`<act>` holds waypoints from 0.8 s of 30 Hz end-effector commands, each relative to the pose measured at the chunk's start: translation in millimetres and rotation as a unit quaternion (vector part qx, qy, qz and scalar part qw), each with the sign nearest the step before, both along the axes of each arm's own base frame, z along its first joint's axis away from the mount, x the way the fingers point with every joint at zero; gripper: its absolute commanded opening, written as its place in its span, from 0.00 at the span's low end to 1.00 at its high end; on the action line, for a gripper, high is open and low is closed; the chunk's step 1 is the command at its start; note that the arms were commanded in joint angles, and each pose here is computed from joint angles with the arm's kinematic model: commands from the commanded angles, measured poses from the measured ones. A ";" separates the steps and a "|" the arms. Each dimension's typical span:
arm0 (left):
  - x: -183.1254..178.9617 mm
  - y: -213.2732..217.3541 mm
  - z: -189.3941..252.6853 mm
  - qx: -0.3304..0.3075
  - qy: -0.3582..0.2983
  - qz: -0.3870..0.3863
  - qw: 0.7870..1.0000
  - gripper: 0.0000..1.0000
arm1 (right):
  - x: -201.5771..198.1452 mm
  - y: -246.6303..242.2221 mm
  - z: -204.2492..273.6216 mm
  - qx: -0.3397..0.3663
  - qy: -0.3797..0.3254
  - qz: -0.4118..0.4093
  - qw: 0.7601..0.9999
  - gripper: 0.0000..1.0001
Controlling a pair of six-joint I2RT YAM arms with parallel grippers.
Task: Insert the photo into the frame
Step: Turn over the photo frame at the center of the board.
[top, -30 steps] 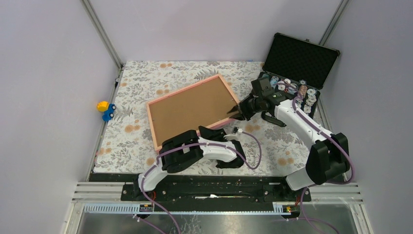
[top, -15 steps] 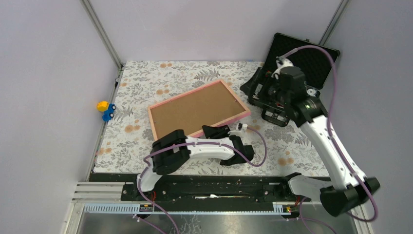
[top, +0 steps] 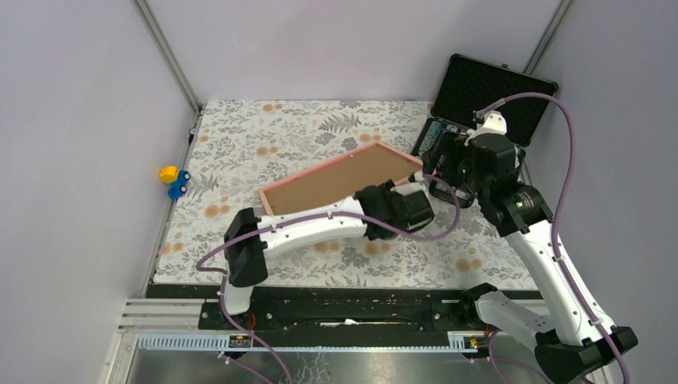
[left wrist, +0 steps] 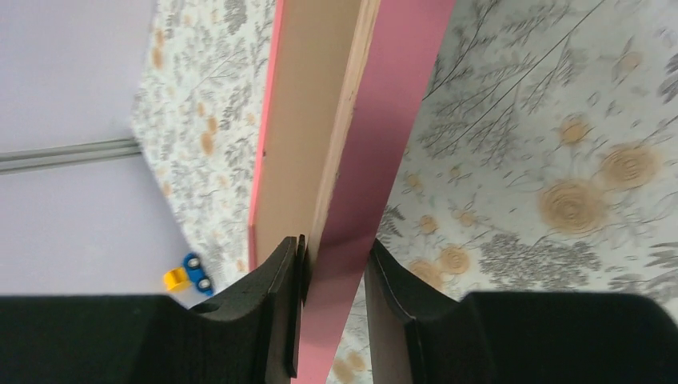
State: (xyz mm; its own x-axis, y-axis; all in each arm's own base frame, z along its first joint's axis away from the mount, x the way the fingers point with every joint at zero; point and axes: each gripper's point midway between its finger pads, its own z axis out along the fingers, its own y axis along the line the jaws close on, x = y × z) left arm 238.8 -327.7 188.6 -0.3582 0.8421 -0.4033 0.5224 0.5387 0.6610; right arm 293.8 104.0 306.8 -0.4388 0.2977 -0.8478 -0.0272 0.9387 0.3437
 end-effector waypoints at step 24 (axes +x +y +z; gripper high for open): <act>150.1 74.4 165.7 -0.476 0.079 0.148 0.863 0.00 | 32.3 -7.9 -8.6 -0.006 -0.010 -0.057 0.998 1.00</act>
State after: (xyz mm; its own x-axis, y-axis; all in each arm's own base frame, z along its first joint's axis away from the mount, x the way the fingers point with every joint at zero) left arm 369.7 -266.6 313.0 -0.6380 0.2395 -0.7319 0.3423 0.9396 0.0091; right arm 315.7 78.5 298.8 -0.3770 0.3170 -0.8703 0.1300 0.9484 0.2891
